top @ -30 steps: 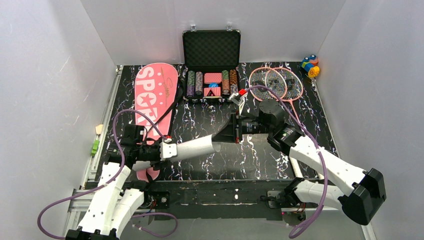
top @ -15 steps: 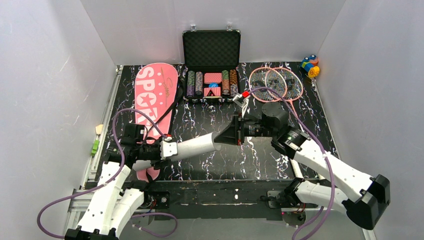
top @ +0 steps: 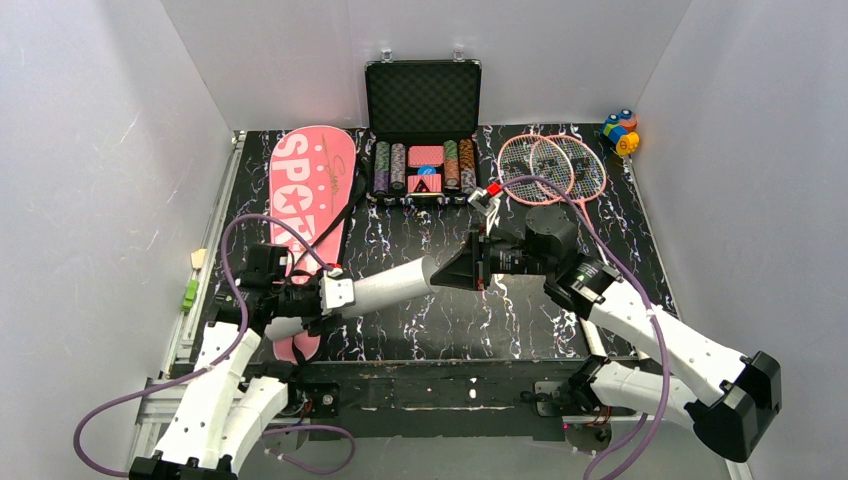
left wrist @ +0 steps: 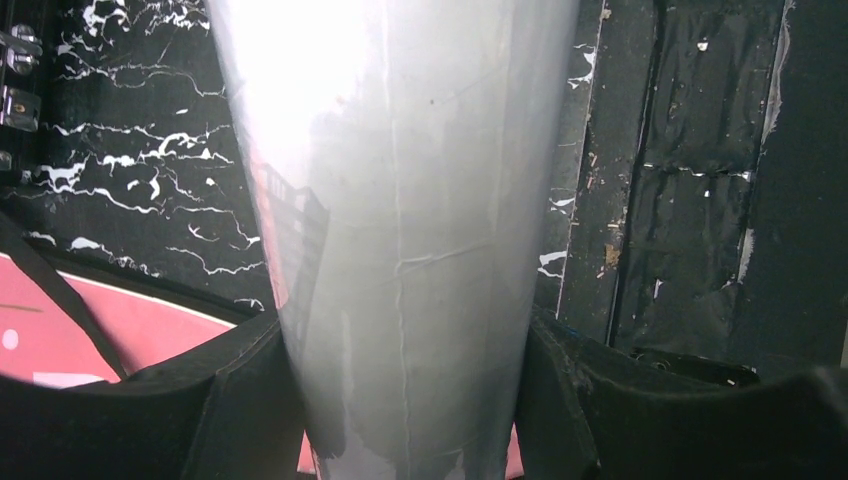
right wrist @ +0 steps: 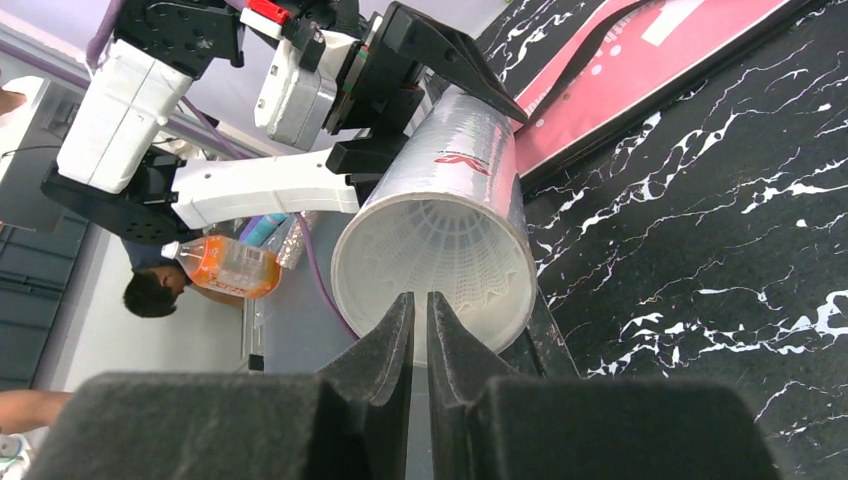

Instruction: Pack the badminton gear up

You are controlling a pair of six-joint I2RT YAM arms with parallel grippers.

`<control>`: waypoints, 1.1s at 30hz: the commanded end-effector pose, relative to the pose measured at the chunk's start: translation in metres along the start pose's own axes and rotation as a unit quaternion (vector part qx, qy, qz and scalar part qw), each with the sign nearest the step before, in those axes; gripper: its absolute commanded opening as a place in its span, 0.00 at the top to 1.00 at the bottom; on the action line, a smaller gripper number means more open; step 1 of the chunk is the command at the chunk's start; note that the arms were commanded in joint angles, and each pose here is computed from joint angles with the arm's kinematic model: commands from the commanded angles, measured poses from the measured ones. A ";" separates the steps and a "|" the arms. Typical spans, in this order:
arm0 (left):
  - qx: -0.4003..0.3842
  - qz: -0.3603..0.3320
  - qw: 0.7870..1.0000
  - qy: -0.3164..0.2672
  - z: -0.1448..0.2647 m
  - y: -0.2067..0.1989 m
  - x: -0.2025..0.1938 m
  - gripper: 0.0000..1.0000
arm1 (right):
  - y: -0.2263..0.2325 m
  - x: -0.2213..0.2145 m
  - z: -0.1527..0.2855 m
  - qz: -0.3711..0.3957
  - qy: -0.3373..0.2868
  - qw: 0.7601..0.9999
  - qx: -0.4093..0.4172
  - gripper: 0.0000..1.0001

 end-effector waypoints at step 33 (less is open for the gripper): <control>0.344 0.618 0.687 0.166 0.108 0.166 -0.206 0.54 | -0.076 0.025 0.083 -0.089 -0.097 0.946 -0.295 0.35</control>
Point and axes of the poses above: each gripper's point midway between its finger pads, its own z axis back along the fingers, its own y axis along the line the jaws close on, x = y × z, the point moved 3 cm from there along z, back along the fingers, and after that the axes turned 3 degrees about -z, right-handed, at the moved point
